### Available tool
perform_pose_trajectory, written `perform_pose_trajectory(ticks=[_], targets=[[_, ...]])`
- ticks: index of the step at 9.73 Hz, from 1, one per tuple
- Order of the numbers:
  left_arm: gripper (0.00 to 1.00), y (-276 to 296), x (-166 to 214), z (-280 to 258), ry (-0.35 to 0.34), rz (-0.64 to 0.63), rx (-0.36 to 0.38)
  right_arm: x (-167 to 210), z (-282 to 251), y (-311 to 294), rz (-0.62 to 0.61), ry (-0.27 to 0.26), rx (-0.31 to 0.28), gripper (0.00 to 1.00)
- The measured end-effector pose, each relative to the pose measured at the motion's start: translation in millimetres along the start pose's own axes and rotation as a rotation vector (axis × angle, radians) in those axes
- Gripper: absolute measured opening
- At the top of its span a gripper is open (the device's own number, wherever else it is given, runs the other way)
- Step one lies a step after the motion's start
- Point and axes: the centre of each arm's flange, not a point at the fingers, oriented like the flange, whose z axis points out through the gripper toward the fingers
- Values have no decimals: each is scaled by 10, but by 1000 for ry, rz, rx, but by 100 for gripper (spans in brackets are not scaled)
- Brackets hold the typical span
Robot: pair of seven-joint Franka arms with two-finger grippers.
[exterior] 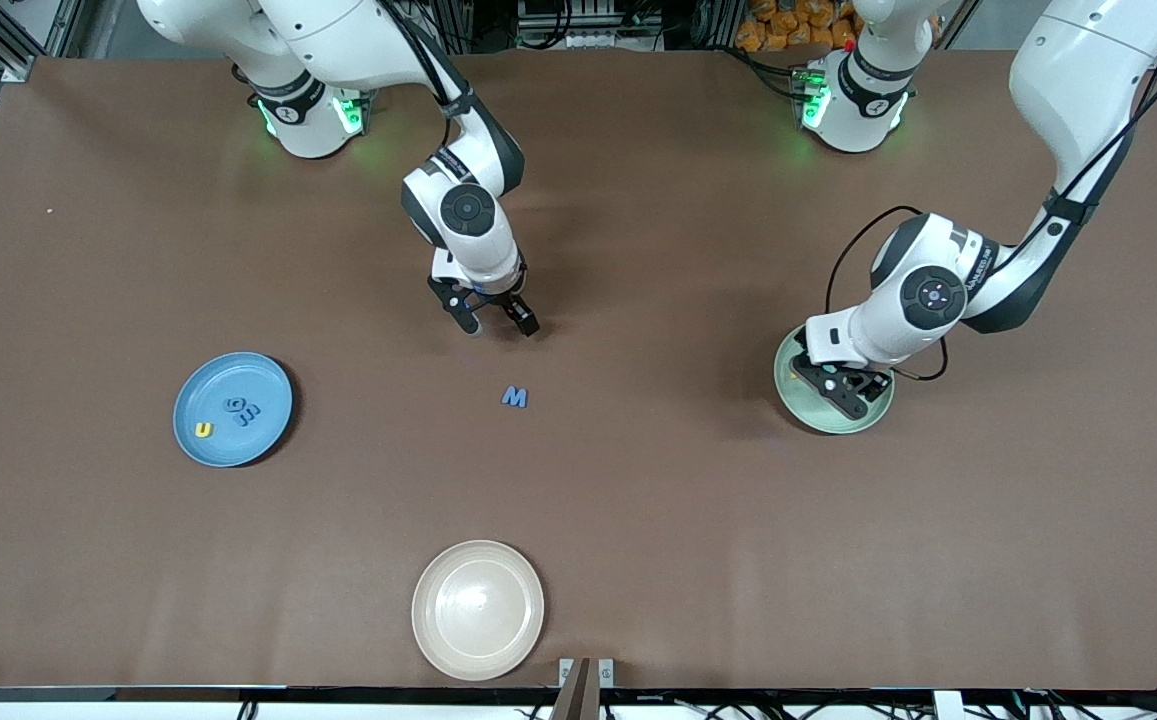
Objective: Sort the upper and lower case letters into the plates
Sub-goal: 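Carry the k to the green plate while the right gripper reaches the M, then drop the k on the green plate while the right gripper grasps the M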
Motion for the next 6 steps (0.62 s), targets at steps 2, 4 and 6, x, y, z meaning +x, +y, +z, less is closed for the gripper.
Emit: perform_pose_trajectory(ticks=[2,4,6], targets=[[100,-148,139,-308,54,-54,43,1,-7,-8,-1,1,2,100],[100,-276,274,-569,88,-101,67,-1,-12,-12,-10,6,3,100],[100,-343,366,-760,87,-112,80,0,-9,-6,-18,11,1,100]])
